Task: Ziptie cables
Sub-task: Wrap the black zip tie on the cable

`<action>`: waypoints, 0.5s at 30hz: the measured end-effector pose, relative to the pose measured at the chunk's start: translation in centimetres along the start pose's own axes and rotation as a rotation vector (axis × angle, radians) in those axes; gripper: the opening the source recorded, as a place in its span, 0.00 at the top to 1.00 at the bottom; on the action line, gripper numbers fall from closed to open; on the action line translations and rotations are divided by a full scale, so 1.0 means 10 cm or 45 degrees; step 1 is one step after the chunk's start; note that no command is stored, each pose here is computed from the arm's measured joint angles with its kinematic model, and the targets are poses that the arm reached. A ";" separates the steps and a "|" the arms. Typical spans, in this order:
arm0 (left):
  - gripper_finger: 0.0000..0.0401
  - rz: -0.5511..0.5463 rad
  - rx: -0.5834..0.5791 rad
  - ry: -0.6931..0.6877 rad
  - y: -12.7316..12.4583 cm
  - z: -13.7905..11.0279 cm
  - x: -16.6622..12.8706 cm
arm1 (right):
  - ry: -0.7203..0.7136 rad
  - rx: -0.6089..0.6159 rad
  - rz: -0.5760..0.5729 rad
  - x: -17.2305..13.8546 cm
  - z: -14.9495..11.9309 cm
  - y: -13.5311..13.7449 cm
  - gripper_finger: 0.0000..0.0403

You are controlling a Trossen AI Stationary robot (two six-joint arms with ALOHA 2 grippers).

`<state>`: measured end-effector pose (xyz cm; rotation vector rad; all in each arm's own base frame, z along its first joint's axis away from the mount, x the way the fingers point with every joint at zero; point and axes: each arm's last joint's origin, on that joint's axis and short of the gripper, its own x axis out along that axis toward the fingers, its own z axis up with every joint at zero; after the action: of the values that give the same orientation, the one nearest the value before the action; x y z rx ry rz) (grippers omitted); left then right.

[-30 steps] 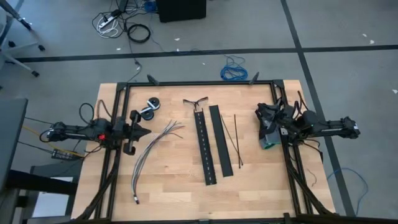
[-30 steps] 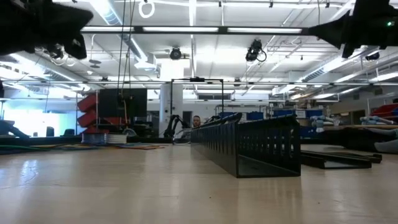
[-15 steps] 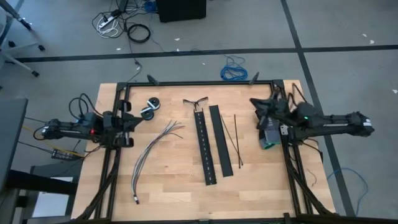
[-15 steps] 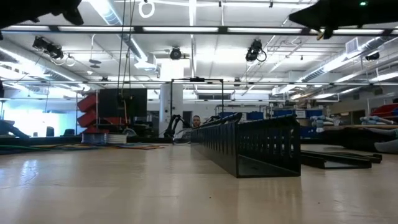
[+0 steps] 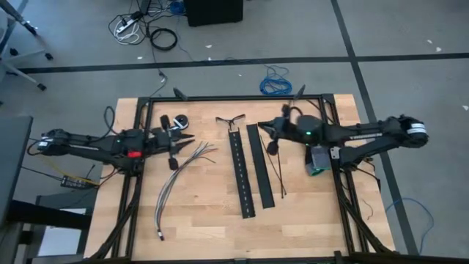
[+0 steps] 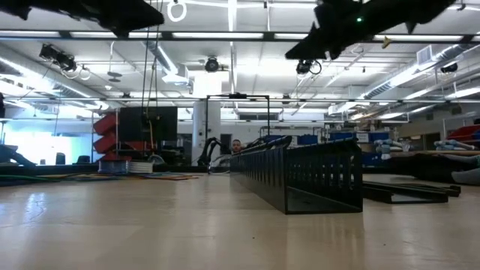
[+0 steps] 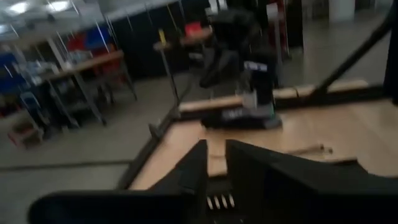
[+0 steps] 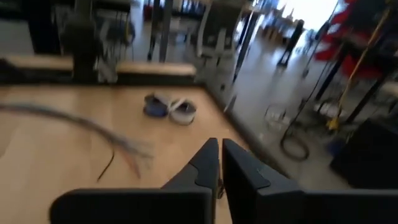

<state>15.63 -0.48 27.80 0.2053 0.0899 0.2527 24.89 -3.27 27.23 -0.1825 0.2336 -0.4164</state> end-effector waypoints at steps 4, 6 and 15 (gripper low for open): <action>0.66 0.017 -0.060 0.093 -0.05 0.01 0.17 | 0.207 0.032 0.088 0.13 0.07 0.06 0.81; 0.58 0.027 -0.093 0.138 -0.08 -0.02 0.23 | 0.298 0.009 0.121 0.18 0.08 0.10 0.73; 0.47 -0.068 -0.095 0.313 -0.21 -0.21 0.43 | 0.660 -0.199 0.194 0.22 -0.13 0.19 0.50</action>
<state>20.05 -1.00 24.98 0.0963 0.3290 0.2268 27.21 -2.65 25.19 -0.2064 0.7865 -0.2878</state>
